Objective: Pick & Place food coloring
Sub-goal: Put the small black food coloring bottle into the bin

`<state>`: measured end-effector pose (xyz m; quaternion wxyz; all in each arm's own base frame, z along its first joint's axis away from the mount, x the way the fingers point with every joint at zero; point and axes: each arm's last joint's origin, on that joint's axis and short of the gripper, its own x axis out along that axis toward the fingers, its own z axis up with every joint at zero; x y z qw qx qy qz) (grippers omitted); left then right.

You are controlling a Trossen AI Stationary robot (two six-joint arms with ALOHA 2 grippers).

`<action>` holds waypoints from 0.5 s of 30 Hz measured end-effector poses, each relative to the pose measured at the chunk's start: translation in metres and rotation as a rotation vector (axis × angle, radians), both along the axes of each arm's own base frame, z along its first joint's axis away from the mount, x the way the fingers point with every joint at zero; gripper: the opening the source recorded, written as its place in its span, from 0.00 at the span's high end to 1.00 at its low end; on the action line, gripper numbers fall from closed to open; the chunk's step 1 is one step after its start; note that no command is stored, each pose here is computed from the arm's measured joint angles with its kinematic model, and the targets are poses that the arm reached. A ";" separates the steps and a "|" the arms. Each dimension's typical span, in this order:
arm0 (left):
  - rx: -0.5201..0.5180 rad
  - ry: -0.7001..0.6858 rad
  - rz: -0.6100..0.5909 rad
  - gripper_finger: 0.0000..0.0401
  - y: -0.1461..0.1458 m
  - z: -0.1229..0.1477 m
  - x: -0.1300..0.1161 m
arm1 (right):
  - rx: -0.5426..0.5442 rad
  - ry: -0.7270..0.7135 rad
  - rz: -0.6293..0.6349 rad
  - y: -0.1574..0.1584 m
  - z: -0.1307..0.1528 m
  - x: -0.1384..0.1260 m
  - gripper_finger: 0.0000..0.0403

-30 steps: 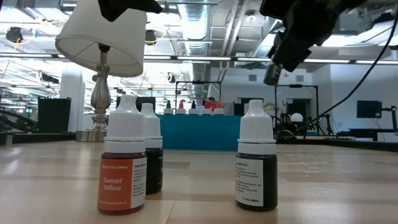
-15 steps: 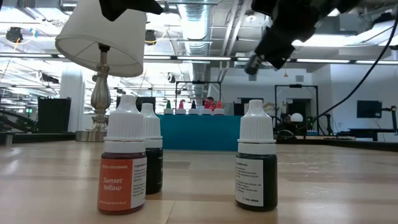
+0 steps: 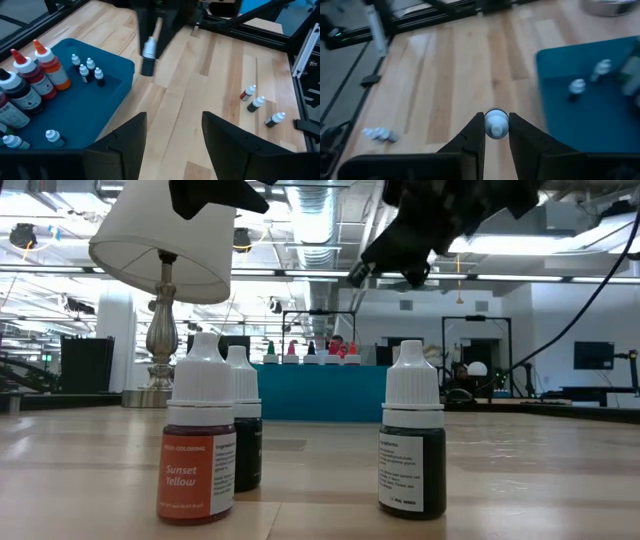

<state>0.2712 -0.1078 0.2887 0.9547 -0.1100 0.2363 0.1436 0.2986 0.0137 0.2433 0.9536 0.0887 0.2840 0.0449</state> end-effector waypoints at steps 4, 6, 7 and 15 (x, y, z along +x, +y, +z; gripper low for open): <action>0.002 0.005 0.014 0.55 0.004 0.000 0.001 | -0.014 0.004 -0.065 -0.022 -0.003 0.002 0.85; 0.008 0.009 0.017 0.55 0.006 -0.001 0.002 | -0.013 0.017 -0.107 -0.035 -0.004 0.001 0.85; 0.010 0.011 0.018 0.55 0.006 -0.001 0.002 | -0.013 0.012 -0.126 -0.041 -0.004 0.001 0.85; 0.027 0.051 0.035 0.55 0.011 -0.004 0.001 | -0.045 0.023 -0.157 -0.075 -0.004 0.000 0.85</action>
